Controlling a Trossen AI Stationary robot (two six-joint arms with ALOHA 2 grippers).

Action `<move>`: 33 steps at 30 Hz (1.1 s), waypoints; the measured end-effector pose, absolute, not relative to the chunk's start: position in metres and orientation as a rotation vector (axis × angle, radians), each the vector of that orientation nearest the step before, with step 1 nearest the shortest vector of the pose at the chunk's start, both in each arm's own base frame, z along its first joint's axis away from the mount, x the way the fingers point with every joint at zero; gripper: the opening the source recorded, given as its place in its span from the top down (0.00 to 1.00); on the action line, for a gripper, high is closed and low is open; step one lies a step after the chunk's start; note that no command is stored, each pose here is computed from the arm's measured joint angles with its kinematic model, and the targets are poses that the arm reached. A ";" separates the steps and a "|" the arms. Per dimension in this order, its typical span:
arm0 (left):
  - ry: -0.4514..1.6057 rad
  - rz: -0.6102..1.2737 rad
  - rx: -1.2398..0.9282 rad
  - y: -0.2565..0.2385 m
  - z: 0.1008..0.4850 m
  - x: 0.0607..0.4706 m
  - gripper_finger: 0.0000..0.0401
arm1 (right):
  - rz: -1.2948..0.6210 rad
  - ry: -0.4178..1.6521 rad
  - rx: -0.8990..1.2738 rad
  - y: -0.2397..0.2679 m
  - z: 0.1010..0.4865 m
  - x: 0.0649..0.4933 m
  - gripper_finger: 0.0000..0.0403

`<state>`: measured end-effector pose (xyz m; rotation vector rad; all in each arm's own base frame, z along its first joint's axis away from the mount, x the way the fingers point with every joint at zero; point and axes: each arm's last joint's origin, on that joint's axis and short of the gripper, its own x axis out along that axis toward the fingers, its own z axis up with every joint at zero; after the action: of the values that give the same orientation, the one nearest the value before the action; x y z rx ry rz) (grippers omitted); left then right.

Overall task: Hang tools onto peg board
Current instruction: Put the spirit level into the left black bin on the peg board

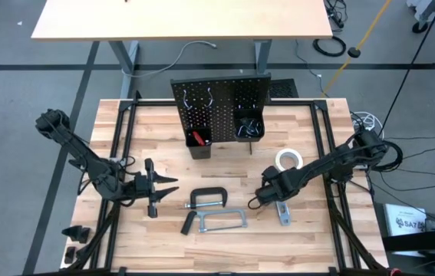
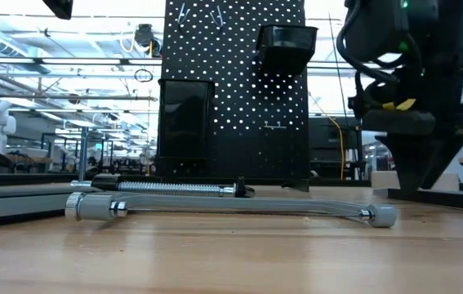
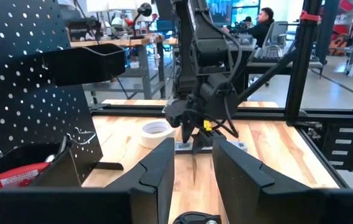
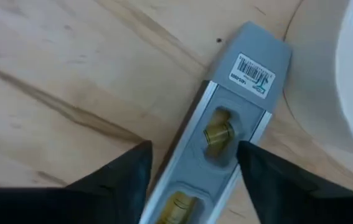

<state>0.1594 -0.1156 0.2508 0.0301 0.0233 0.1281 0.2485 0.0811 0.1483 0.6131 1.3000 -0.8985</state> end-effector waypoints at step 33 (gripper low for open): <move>0.024 0.128 0.029 -0.116 0.251 0.159 0.72 | -0.860 1.339 0.712 0.083 0.153 0.237 0.22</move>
<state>0.1595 -0.1157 0.2507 0.0295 0.0238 0.1281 0.2369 0.0827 0.1528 0.7125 1.3389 -0.8601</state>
